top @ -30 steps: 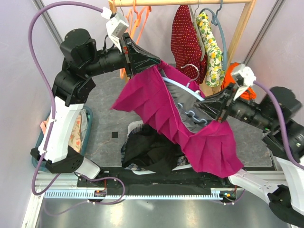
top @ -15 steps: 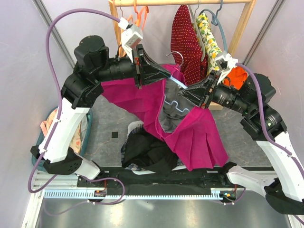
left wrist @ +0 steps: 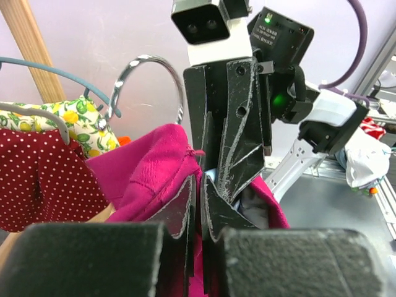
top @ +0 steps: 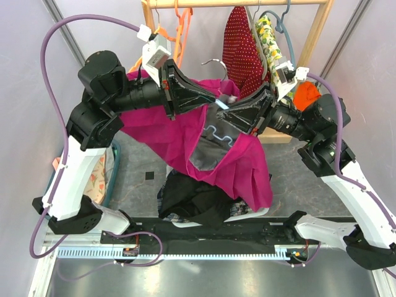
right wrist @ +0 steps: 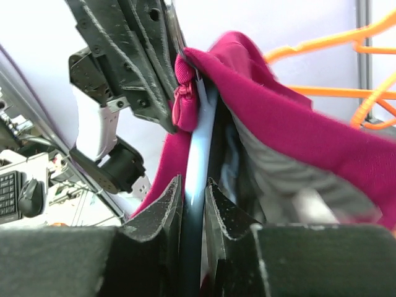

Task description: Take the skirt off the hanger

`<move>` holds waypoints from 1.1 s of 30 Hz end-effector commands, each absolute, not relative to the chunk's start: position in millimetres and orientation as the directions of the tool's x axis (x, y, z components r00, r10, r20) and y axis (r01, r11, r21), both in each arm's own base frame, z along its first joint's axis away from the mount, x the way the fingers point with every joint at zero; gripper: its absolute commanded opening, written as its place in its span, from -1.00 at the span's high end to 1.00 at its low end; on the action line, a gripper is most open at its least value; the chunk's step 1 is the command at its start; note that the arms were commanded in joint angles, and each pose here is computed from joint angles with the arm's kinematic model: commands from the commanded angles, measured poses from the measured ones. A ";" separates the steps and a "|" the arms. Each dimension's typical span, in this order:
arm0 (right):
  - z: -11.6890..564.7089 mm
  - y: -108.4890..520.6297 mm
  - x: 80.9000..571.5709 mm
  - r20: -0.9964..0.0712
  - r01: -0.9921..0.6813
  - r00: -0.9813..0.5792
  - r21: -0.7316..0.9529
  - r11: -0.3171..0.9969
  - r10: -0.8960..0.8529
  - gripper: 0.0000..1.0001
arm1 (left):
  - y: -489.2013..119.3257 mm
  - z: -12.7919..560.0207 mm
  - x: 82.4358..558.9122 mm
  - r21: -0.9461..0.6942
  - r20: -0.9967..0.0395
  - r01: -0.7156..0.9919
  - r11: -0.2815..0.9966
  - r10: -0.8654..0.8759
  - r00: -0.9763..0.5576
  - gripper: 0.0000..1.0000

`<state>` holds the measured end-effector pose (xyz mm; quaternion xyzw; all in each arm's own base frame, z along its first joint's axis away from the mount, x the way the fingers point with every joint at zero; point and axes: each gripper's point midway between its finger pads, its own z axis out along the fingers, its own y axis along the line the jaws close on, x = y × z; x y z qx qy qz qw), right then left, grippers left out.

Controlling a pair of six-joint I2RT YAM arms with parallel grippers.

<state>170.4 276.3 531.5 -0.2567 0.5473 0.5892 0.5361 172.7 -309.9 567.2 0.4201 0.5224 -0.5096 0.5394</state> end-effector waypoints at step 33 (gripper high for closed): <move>649.2 250.1 184.7 -0.786 -0.886 0.186 0.126 0.447 0.590 1.00 | -304.3 554.1 135.0 -0.020 -0.998 1.000 -0.009 -0.057 -0.021 0.10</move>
